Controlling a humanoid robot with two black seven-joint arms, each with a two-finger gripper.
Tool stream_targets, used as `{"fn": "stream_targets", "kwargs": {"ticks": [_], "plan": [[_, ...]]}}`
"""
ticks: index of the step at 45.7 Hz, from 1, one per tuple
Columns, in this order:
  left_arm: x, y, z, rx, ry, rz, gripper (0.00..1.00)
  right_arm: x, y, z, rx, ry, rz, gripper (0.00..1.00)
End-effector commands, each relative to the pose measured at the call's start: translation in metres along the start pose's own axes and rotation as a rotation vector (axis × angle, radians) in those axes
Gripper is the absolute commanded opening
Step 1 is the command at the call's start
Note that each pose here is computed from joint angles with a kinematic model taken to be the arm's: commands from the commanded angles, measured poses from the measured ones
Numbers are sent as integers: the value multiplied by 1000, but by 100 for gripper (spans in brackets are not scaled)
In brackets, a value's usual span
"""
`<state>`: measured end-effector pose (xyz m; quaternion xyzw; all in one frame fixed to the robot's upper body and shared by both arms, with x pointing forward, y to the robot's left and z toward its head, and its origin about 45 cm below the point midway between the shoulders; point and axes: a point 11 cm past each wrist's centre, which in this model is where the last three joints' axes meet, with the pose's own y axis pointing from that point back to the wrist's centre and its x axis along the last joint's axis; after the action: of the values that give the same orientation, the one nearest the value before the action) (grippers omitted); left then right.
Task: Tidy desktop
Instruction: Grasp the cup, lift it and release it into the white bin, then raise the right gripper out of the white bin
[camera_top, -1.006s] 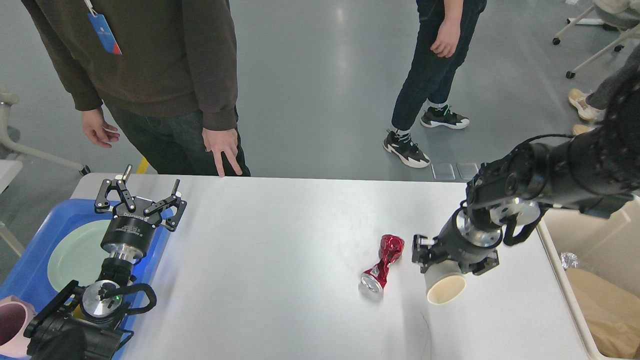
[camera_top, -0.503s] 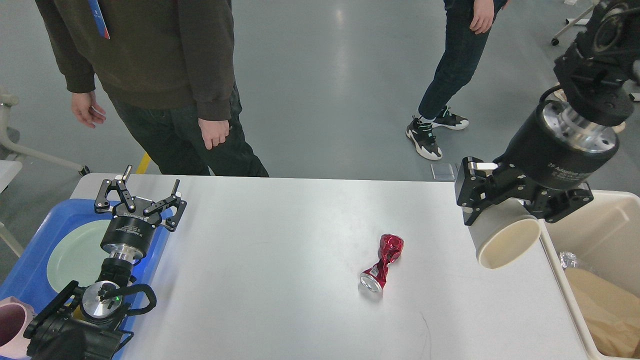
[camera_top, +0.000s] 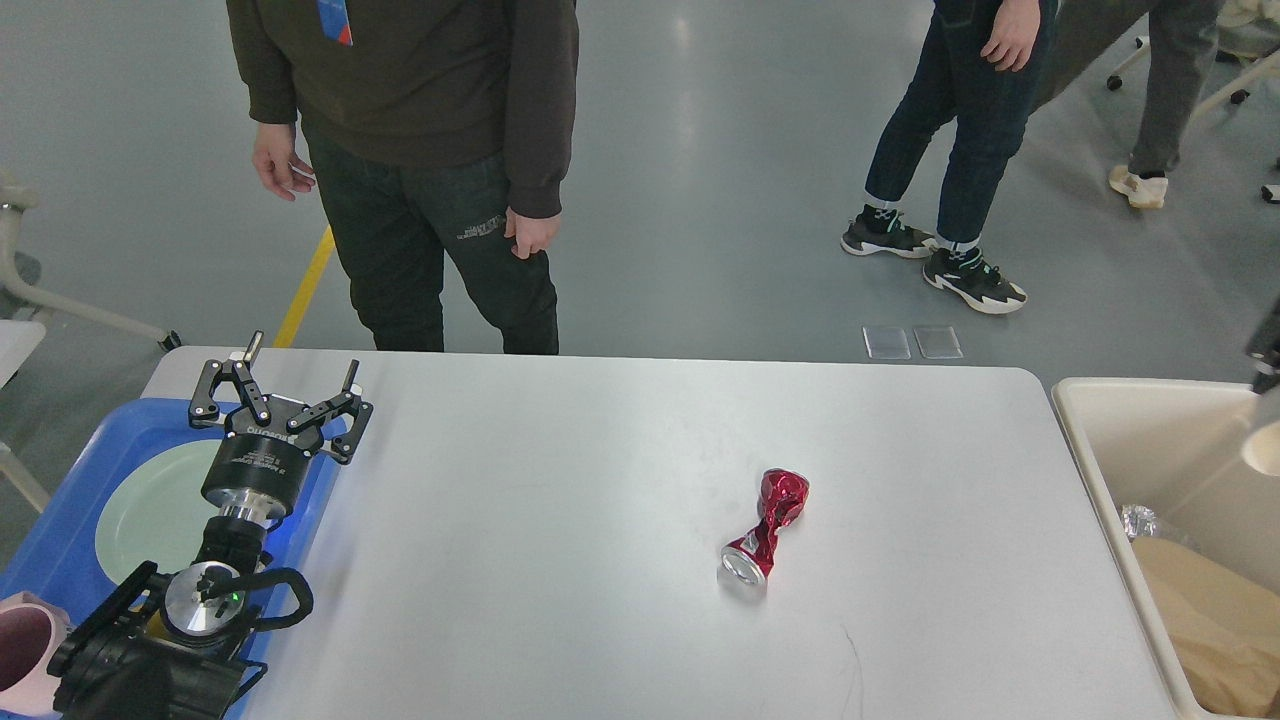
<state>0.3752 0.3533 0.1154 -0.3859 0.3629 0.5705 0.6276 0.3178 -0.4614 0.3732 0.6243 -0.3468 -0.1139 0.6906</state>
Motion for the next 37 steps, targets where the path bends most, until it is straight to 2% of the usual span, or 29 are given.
{"fn": "stream_targets", "kwargs": {"ticks": [1, 7, 12, 16, 21, 29, 37], "plan": [[0, 0, 0, -1, 0, 0, 96, 32, -59, 73, -107, -86, 117, 0], [0, 0, 0, -1, 0, 0, 96, 19, -138, 128, -228, -93, 223, 0], [0, 0, 0, 0, 0, 0, 96, 7, -186, 155, -258, -107, 273, 0], [-1, -1, 0, -3, 1, -1, 96, -4, -221, 158, -244, -114, 304, 0], [0, 0, 0, -1, 0, 0, 96, -40, -269, 165, -246, -99, 328, 0], [0, 0, 0, -1, 0, 0, 96, -91, -308, 152, -221, -70, 411, 0], [-1, -1, 0, -3, 1, -1, 96, -99, -313, 149, -229, -72, 427, 0]]}}
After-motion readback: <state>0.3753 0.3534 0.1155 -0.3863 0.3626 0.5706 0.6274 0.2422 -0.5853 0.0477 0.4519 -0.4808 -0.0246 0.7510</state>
